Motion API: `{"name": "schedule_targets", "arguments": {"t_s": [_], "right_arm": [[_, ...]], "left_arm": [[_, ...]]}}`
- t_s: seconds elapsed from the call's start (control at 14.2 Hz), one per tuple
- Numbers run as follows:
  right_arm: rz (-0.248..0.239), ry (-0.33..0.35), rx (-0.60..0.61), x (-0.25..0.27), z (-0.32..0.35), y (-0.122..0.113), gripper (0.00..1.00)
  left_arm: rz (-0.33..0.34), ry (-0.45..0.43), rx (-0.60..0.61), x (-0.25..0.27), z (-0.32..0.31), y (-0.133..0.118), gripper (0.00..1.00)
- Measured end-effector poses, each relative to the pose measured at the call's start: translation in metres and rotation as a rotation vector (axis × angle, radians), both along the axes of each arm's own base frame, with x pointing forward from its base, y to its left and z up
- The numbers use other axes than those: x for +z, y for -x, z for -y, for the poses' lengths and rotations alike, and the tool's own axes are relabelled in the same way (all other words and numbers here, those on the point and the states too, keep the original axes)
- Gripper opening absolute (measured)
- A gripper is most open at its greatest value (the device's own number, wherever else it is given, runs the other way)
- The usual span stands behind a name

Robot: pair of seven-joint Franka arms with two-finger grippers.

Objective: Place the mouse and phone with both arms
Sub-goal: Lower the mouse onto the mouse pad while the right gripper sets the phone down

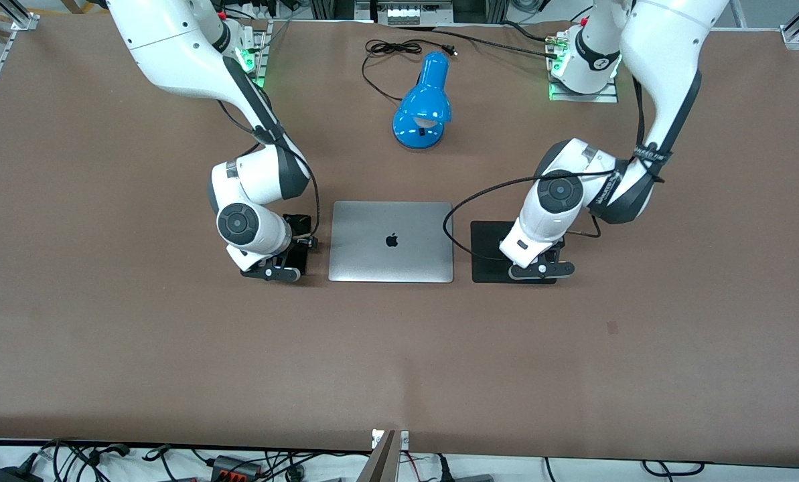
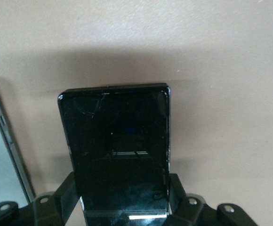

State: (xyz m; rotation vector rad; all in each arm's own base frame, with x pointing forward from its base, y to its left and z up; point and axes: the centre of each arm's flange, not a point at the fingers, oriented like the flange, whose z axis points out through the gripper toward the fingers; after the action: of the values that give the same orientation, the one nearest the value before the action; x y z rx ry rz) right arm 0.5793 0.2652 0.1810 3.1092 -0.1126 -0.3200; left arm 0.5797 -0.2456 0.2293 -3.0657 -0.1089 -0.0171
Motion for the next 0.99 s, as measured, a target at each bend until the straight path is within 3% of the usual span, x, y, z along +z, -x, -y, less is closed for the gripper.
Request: {"name": "schedule_targets", "arguments": {"t_s": [0.35, 0.71, 0.85, 0.99], "right_arm": [[-0.003, -0.006, 0.060, -0.002, -0.013, 0.007, 0.80], [-0.008, -0.004, 0.061, -0.007, -0.013, 0.008, 0.82], [0.012, -0.012, 0.060, 0.001, -0.015, 0.002, 0.99], [0.057, -0.031, 0.056, 0.032, -0.018, -0.012, 1.00]], "left_arm": [[0.012, -0.058, 0.016, -0.047, 0.002, 0.012, 0.62], [0.018, -0.059, 0.026, -0.051, 0.013, 0.018, 0.66], [0.026, -0.057, 0.031, -0.048, 0.012, 0.014, 0.78], [0.046, -0.053, 0.036, -0.037, 0.010, 0.009, 0.97]]}}
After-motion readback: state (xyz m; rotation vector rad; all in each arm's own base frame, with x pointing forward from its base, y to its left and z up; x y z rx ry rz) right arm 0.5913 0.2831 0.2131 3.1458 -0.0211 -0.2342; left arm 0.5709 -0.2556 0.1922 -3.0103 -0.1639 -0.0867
